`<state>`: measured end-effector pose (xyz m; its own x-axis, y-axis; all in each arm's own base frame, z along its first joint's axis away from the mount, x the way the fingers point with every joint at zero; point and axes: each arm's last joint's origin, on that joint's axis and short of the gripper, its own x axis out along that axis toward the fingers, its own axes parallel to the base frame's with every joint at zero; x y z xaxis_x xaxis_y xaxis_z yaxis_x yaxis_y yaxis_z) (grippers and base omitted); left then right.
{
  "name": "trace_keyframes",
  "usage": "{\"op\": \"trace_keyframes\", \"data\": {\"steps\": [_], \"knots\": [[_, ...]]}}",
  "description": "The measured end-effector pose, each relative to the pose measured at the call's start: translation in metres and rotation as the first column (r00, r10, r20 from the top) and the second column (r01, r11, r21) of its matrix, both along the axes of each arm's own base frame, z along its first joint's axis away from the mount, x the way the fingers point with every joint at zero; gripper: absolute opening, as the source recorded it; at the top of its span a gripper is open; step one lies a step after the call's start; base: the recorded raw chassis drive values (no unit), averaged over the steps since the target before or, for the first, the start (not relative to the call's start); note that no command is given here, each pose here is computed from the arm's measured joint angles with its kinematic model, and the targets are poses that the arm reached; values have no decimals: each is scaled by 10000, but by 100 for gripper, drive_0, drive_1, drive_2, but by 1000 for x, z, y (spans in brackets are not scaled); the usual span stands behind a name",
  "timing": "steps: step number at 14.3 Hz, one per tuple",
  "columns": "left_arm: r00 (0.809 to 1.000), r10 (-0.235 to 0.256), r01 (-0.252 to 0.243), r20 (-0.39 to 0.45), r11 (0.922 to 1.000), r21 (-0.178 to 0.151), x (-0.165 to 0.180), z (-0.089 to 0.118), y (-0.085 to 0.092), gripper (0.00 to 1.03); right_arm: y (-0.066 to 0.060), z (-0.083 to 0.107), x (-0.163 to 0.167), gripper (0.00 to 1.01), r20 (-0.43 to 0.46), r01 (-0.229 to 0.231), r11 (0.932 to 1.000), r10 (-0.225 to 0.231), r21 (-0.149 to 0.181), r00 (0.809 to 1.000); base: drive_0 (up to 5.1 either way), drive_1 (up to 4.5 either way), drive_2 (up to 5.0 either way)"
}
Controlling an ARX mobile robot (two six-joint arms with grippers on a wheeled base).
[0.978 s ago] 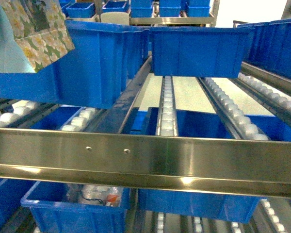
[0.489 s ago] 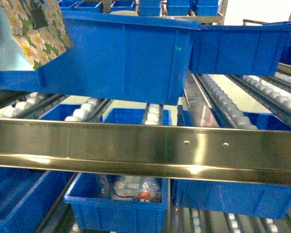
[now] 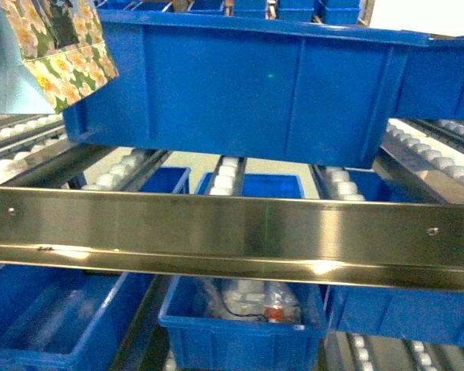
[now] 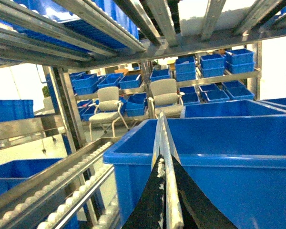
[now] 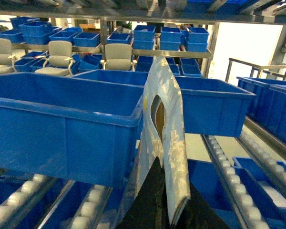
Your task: Move flower gift bag to table near conveyor
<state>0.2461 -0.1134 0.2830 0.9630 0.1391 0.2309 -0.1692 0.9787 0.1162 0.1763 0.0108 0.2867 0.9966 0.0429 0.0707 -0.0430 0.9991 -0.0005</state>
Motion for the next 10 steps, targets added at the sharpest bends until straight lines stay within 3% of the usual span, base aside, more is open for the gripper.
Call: {"op": "trace_keyframes", "data": {"steps": [10], "knots": [[10000, 7, -7, -21, 10000, 9, 0, 0, 0, 2, 0, 0, 0, 2, -34, -4, 10000, 4, -2, 10000, -473, 150, 346]]}}
